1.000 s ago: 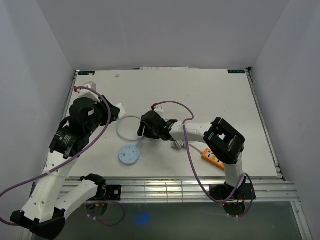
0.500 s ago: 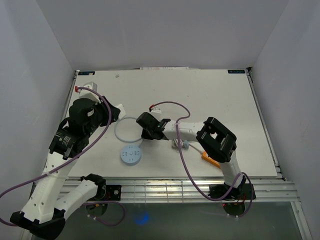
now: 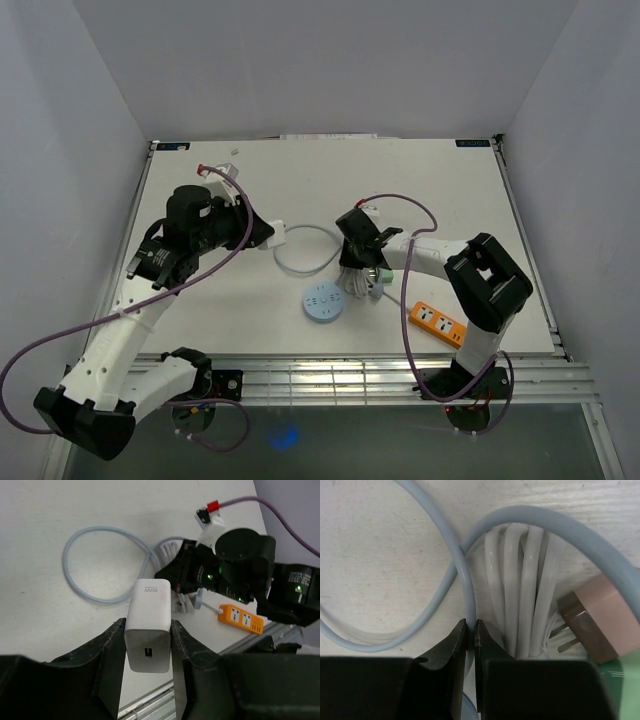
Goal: Insert the plug
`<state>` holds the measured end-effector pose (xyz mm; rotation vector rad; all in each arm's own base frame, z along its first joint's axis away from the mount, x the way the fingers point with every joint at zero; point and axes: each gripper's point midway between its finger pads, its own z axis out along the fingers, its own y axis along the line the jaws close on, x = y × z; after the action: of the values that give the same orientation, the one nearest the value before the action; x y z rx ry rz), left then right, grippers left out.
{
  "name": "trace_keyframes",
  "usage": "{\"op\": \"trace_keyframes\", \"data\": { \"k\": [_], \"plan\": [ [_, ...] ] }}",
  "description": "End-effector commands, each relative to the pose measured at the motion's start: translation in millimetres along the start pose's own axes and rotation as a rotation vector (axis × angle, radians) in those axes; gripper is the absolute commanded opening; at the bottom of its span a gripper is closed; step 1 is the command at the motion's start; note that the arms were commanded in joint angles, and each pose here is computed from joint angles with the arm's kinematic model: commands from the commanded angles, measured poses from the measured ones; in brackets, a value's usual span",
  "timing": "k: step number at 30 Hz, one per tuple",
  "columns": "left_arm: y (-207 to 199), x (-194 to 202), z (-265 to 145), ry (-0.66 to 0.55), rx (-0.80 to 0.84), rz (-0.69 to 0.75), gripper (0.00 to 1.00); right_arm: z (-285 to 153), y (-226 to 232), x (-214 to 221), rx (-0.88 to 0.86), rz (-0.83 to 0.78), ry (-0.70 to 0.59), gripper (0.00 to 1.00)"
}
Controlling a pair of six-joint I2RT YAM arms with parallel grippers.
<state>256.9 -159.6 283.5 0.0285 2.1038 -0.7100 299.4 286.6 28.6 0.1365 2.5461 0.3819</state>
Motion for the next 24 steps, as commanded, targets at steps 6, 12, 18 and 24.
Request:
{"op": "trace_keyframes", "data": {
  "k": [6,12,18,24],
  "plan": [
    [-48,17,19,0.093,0.331,0.139,0.00,-3,-2,-26,-0.171,-0.249,0.034,0.08],
    [-47,23,33,0.099,0.345,0.219,0.00,-7,10,-64,-0.305,-0.321,0.009,0.08],
    [-48,32,51,0.147,0.374,0.344,0.00,-12,30,-86,-0.478,-0.357,0.010,0.27],
    [-53,41,70,0.228,0.321,0.501,0.00,-27,27,-96,-0.483,-0.355,-0.053,0.70]
  ]
}}
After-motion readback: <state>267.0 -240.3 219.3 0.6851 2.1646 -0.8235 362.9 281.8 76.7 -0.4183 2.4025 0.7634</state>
